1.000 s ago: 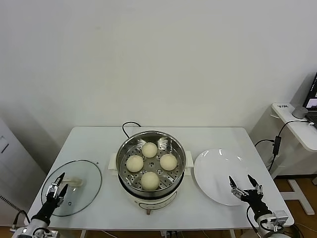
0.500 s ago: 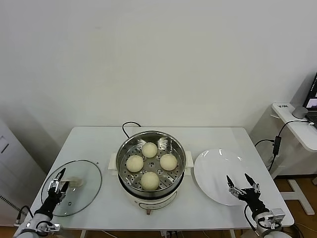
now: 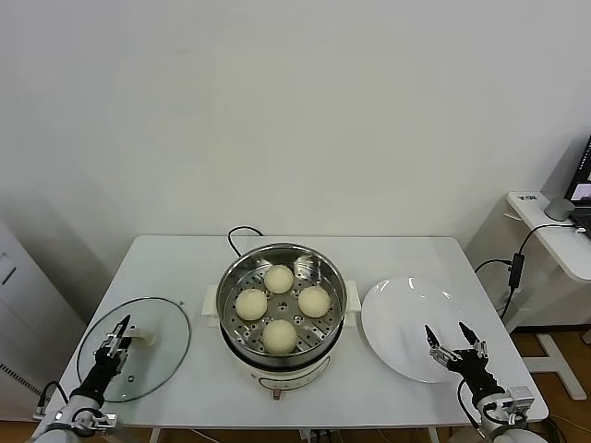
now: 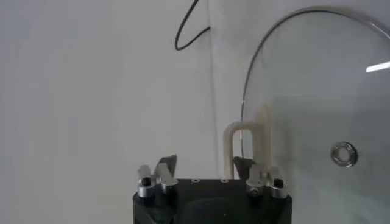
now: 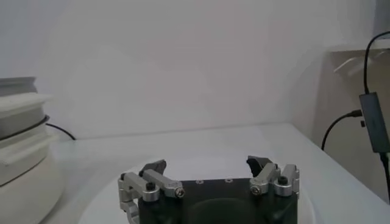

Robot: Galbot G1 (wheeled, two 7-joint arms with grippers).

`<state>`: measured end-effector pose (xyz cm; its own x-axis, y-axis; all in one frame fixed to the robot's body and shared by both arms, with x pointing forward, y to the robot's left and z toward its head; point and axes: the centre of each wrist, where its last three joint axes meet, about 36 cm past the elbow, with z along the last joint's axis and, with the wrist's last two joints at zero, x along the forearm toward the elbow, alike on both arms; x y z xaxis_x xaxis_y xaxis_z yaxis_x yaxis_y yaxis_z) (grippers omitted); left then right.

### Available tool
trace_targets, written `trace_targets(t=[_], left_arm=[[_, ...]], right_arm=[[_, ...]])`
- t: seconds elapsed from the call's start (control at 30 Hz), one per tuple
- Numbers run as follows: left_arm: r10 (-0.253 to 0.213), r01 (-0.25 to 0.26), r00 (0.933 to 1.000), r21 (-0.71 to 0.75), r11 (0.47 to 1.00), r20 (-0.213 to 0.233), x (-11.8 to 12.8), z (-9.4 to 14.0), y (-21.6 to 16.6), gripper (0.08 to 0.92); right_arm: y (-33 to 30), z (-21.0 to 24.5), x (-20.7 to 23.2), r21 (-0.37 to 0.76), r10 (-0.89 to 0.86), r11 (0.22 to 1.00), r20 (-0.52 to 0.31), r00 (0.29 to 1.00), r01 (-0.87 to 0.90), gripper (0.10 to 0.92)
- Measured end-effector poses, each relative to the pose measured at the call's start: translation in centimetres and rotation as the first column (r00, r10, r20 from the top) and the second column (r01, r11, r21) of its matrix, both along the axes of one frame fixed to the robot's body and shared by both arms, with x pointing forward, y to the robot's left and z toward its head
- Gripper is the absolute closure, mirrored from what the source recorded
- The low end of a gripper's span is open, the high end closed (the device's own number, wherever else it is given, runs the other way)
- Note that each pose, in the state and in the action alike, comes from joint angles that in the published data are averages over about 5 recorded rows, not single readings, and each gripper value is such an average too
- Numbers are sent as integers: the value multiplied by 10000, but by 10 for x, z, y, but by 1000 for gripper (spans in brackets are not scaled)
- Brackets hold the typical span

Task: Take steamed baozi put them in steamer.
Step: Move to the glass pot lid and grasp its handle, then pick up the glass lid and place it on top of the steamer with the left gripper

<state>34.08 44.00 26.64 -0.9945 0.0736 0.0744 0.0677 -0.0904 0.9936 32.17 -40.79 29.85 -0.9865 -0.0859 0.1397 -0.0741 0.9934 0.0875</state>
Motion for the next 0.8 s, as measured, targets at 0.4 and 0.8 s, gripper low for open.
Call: trace_targets(t=[0.4, 0.8], left_arm=[[116, -108, 9993, -228, 9997, 342, 4, 19, 5, 874], [420, -378, 9934, -414, 9984, 1064, 25, 86, 9, 894]], right_arm=[[-1, 1, 2, -3, -4, 10000, 21, 10000, 4, 200], [0, 2, 3, -3, -3, 10000, 77, 10000, 3, 200]])
